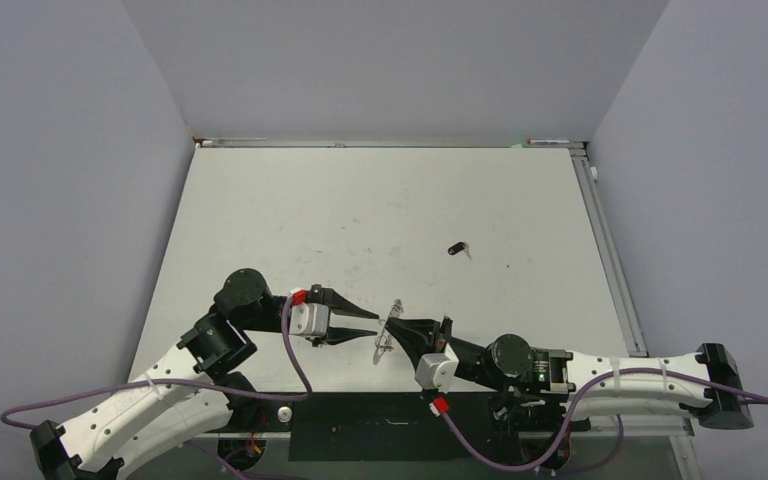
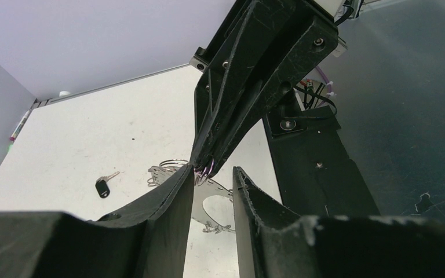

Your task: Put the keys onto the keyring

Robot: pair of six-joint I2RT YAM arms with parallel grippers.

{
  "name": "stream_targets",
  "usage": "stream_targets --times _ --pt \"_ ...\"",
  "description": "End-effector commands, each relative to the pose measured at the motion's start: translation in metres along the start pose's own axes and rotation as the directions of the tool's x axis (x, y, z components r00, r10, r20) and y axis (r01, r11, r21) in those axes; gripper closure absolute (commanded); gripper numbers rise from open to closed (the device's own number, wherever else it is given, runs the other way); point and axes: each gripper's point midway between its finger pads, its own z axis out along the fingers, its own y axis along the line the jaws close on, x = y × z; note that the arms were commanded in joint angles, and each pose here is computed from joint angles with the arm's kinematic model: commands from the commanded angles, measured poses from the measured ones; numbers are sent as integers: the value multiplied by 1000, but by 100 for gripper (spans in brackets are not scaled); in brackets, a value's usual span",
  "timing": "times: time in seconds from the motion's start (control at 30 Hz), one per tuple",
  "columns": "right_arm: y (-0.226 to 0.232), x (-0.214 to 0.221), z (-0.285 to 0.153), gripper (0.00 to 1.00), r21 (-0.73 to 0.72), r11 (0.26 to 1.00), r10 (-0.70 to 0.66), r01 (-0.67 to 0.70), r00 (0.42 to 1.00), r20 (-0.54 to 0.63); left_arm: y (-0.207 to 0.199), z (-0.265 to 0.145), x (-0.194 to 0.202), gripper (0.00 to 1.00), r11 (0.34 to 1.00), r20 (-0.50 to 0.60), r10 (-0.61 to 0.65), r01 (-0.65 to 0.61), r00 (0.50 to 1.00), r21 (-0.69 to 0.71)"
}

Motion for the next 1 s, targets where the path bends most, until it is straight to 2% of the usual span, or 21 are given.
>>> stream_targets --times 0.0,0.57,0.83,0.97 --pt "-22 -32 0 95 54 998 40 -46 994 99 1 2 -1 74 1000 9 27 -27 1000 1" --pt "-22 -49 1 95 24 996 76 -81 983 166 2 5 8 78 1000 -30 25 -26 999 -10" --pt "-20 -51 3 95 20 995 91 -96 980 178 2 6 9 87 1000 -33 23 -24 999 -6" --pt "-22 -53 3 95 27 994 98 -105 977 188 2 6 10 99 1000 -36 26 -27 999 -7"
